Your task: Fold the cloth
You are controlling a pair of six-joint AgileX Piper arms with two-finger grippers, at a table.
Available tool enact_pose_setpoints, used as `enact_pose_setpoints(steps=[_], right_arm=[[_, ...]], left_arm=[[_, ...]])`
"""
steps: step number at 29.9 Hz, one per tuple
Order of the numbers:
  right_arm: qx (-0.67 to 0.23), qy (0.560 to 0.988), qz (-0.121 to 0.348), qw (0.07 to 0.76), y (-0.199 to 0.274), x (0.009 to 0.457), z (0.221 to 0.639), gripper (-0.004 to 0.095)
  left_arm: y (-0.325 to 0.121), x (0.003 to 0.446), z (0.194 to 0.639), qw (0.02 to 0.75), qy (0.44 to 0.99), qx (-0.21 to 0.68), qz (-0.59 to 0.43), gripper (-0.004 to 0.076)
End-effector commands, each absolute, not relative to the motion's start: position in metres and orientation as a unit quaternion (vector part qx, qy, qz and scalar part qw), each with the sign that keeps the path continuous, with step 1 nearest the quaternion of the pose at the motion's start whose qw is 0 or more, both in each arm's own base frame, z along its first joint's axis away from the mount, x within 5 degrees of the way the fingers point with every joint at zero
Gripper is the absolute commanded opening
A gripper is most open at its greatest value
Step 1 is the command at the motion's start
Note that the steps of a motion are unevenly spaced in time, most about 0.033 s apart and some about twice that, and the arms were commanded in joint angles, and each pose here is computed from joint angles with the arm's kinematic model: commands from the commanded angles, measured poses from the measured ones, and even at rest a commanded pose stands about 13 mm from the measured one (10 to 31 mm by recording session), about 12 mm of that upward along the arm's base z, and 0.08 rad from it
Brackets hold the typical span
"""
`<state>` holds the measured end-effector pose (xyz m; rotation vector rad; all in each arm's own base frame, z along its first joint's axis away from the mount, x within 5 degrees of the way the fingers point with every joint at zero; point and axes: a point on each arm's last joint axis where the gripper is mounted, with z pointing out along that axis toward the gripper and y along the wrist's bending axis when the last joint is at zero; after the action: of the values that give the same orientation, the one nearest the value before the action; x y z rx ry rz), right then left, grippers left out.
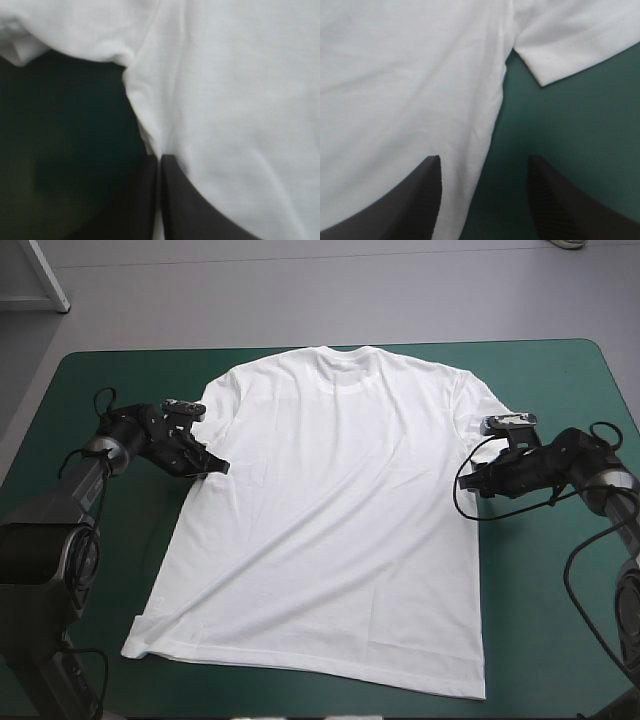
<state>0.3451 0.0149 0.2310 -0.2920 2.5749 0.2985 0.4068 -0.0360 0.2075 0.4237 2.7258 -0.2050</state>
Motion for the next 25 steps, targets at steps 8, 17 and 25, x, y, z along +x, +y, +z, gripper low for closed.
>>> enact_pose_setpoints(steps=[8,17,25], right_arm=[[-0.123,0.950,0.087,0.272,0.047,0.362,0.220,0.0490],[-0.144,0.961,0.098,0.217,0.049,0.356,0.208,-0.0014],[-0.134,0.927,0.075,0.341,0.046,0.362,0.261,-0.0002]], left_arm=[[-0.041,0.404,0.221,0.194,0.966,0.151,-0.082,0.0019],[-0.040,0.405,0.223,0.202,0.964,0.156,-0.078,0.0019],[-0.039,0.405,0.269,0.285,0.944,0.151,-0.068,0.0019]])
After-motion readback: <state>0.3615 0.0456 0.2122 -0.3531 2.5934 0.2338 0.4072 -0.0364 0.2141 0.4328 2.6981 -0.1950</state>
